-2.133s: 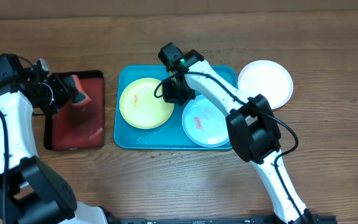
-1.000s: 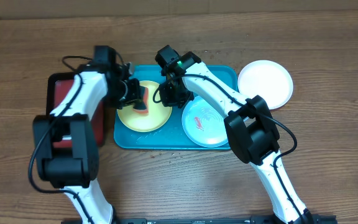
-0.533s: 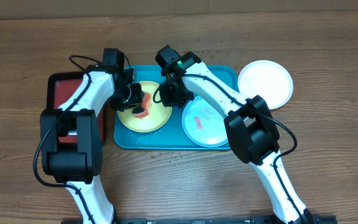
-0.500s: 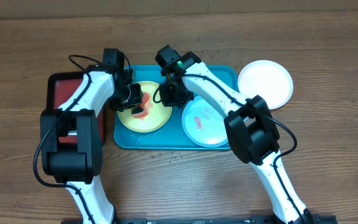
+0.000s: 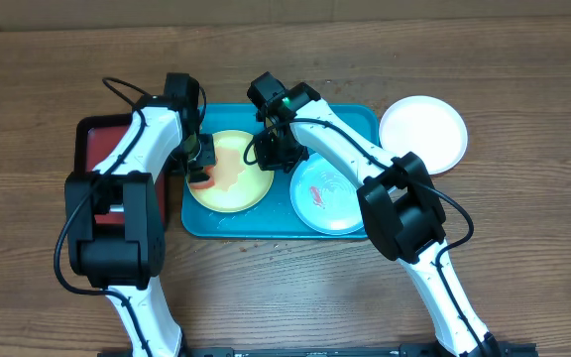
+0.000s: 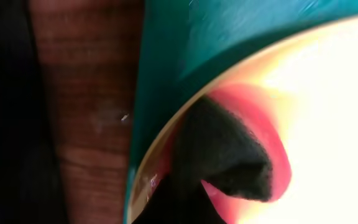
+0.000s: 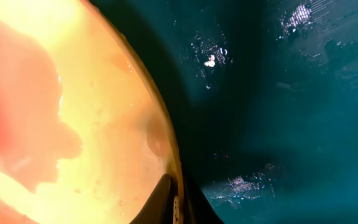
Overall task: Clean dirty plates on tray and stack at the side
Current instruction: 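Scrub the yellow plate with the sponge while right gripper holds rim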
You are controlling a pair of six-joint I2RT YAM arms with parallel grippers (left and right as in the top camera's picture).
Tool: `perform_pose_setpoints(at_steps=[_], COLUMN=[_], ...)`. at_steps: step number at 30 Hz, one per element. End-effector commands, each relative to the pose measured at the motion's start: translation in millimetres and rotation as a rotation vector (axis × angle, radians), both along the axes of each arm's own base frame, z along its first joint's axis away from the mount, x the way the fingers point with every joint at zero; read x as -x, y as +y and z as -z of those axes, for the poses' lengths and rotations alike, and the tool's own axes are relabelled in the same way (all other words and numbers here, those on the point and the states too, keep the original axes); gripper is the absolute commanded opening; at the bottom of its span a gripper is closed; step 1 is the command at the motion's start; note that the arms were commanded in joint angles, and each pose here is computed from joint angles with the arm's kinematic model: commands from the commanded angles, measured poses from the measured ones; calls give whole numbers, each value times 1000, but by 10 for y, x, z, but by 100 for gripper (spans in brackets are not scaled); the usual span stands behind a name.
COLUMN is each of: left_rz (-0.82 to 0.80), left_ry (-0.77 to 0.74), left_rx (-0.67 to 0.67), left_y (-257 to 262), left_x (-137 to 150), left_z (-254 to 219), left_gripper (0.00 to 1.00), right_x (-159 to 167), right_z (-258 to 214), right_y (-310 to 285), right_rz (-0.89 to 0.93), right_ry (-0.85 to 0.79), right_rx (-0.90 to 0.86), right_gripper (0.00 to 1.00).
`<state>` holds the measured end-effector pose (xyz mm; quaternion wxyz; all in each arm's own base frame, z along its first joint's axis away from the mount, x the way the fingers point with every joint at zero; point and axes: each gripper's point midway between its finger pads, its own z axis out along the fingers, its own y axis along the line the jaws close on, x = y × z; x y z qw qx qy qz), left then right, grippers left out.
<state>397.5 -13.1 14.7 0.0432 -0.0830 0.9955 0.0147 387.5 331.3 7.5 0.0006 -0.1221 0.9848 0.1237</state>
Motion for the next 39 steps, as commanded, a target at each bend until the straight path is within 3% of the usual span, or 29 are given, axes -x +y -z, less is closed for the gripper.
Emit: perform_pose_setpoints(at_steps=[1,7,11,16,23,28,35,39], left_rz=[-26,-37,-17,-17,-51,-51,-117,-157], left_ry=[-54,-102,-94,-9,150,170,90,21], left_rx=[125,353,413,348,13,-209,-202,-3], left_y=[-171,-551,-706,-651,-81,302,291,-42], left_x=[-201,-325,-293,-62,358,424,196,-35], left_z=[-18,-67,-70,43,135,67,-121,-179], left_gripper=[4,4,4,4,4,4,4,4], right_x=[45,37,31,33,32,33,33,27], right_z=[279,278,278,278,278,278,278,277], right_y=[-198,-191,-187,-188,-188,-189,-188,-184], right_rz=[-16,-16,-16,-16,-17,-17,-16,-12], right_ry=[17,13,11,12,11,12,12,10], right_rx=[102,99,98,98,98,99,98,97], right_gripper=[6,6,6,5,5,5,4,4])
